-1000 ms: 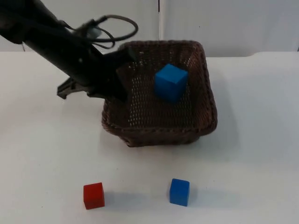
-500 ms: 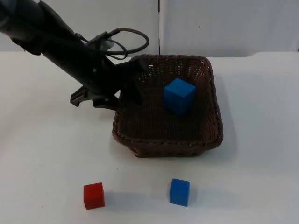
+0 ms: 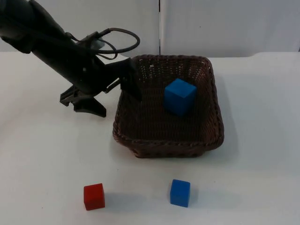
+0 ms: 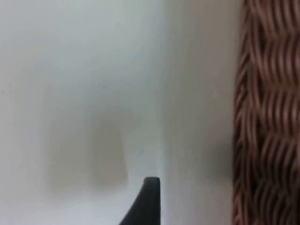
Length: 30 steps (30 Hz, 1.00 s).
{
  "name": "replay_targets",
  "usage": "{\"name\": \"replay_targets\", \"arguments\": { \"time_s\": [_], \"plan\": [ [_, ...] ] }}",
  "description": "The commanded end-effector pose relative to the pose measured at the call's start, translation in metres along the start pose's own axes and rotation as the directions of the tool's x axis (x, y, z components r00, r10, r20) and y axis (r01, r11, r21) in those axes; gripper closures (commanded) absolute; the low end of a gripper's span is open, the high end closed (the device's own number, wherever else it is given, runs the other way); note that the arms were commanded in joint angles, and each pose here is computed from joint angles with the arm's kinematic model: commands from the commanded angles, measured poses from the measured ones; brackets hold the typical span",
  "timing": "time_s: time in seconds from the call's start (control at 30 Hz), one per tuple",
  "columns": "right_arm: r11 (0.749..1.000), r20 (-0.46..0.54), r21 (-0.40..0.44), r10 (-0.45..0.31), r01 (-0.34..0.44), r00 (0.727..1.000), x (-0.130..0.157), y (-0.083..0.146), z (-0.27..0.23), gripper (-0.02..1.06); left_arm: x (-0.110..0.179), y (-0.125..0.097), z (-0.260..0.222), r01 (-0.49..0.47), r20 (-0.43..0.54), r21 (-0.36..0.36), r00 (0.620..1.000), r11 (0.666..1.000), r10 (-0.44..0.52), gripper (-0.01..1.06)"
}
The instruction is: Pick up the basket with the left hand and place the largest block into the basket with the right hand.
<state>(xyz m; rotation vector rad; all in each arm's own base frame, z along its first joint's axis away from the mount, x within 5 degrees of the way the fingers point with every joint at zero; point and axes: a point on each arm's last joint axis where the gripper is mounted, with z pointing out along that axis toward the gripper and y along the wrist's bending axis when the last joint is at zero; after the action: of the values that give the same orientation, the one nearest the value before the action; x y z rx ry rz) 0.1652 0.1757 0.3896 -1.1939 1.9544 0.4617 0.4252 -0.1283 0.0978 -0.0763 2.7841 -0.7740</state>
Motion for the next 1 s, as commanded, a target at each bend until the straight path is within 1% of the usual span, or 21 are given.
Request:
{"name": "replay_targets", "arguments": {
  "time_s": [0.0, 0.13, 0.2, 0.27, 0.33, 0.43, 0.53, 0.67, 0.9, 0.97],
  "plan": [
    [1.0, -0.001, -0.002, -0.002, 0.002, 1.0, 0.001, 0.002, -0.002, 0.31, -0.002, -0.002, -0.005, -0.012, -0.001, -0.003, 1.0, 1.0, 0.012, 0.2],
    [1.0, -0.001, -0.002, -0.002, 0.002, 1.0, 0.001, 0.002, -0.002, 0.31, -0.003, -0.006, -0.014, -0.027, 0.009, -0.016, 1.0, 1.0, 0.027, 0.2],
    [1.0, -0.003, -0.003, 0.01, -0.01, 1.0, 0.001, 0.002, -0.002, 0.31, -0.005, -0.008, -0.02, -0.04, 0.023, -0.022, 0.999, 0.999, 0.041, 0.2],
    [1.0, -0.003, -0.003, 0.019, -0.019, 1.0, 0.001, 0.002, -0.002, 0.31, -0.009, -0.017, -0.036, -0.077, 0.056, -0.024, 0.995, 0.997, 0.078, 0.2],
    [1.0, -0.004, -0.001, 0.018, -0.018, 1.0, 0.001, 0.002, -0.002, 0.31, -0.011, -0.024, -0.05, -0.092, 0.082, -0.03, 0.992, 0.995, 0.094, 0.2],
    [1.0, -0.004, -0.001, 0.021, -0.021, 1.0, 0.001, 0.002, -0.002, 0.31, -0.012, -0.03, -0.064, -0.118, 0.1, -0.041, 0.988, 0.992, 0.121, 0.2],
    [1.0, 0.0, 0.0, 0.02, -0.02, 1.0, 0.001, 0.002, -0.002, 0.31, -0.011, -0.039, -0.08, -0.137, 0.117, -0.033, 0.983, 0.99, 0.14, 0.2],
    [1.0, 0.007, 0.003, 0.02, -0.02, 1.0, 0.0, 0.001, -0.002, 0.31, -0.006, -0.042, -0.089, -0.141, 0.125, -0.032, 0.982, 0.99, 0.144, 0.2],
    [1.0, 0.018, 0.014, 0.015, -0.015, 1.0, -0.001, 0.0, -0.002, 0.31, 0.012, -0.039, -0.095, -0.13, 0.103, -0.042, 0.986, 0.991, 0.134, 0.2],
    [1.0, 0.019, 0.014, 0.015, -0.015, 1.0, -0.001, 0.0, -0.002, 0.31, 0.015, -0.038, -0.097, -0.128, 0.111, -0.046, 0.985, 0.991, 0.133, 0.2]
  ]
}}
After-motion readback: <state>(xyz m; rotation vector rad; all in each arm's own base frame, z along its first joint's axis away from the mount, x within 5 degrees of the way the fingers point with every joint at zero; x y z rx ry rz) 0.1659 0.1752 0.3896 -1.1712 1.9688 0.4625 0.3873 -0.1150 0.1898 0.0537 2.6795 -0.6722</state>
